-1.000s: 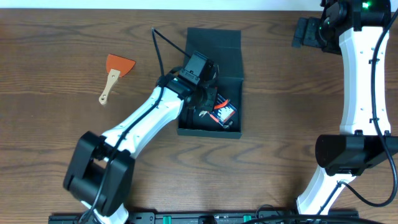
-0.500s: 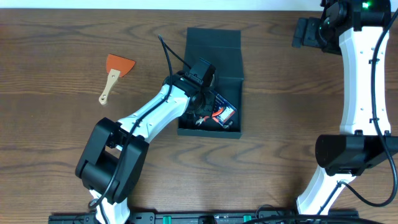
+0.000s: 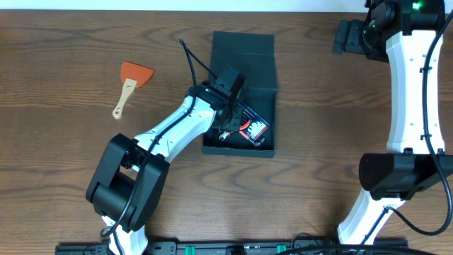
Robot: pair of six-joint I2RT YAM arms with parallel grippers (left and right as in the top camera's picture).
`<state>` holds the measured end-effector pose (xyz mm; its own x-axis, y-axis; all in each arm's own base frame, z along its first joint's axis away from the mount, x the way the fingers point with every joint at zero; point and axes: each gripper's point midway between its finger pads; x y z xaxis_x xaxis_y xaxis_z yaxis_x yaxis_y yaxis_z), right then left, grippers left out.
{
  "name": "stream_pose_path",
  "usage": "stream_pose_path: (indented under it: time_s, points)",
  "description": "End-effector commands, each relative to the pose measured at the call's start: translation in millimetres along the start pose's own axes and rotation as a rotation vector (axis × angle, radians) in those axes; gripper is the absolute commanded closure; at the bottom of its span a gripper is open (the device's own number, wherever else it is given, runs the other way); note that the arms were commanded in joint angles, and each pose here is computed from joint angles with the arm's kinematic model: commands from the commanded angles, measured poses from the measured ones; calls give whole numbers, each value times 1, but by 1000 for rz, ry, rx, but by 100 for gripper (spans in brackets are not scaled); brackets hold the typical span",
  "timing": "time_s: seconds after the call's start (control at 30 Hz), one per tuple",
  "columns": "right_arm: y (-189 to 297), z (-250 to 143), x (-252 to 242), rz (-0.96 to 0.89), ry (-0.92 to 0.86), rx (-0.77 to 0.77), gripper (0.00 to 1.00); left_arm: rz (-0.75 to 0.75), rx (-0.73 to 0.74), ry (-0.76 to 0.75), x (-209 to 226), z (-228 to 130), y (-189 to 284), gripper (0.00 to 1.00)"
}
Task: Pack container
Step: 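Lower the pliers into the box and open the left gripper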
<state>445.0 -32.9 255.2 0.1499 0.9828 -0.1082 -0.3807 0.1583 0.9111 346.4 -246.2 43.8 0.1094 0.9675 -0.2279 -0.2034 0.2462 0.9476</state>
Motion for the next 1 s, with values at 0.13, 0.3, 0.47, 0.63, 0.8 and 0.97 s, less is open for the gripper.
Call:
stream_pose_path:
  time_s: [0.13, 0.3, 0.47, 0.63, 0.8, 0.97]
  points:
    - [4, 4, -4, -2, -29, -17, 1, 8, -11, -5, -2, 6, -1, 87]
    - [4, 4, -4, -2, -29, -17, 1, 8, -10, -4, -2, 6, -1, 84]
    - [4, 4, -5, -2, -29, -17, 1, 7, -11, -4, -2, 6, -1, 83]
    - [4, 4, -5, -3, -30, -17, 1, -9, -39, -7, -6, 12, 10, 83]
    - [4, 4, -5, -2, -29, -17, 1, -61, -135, -15, -21, 32, 47, 83]
    - [4, 4, -5, -2, -30, -17, 1, -123, -270, -24, -28, 53, 107, 73]
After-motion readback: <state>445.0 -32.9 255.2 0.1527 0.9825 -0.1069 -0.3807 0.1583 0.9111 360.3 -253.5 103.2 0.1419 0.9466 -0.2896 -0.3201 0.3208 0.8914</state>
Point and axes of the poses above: each gripper's point midway between its finger pads, its own y axis back along the fingers, its own x axis along the line the jaws close on, z = x × y, and after that the axes turned 9 degrees about y, right-handed
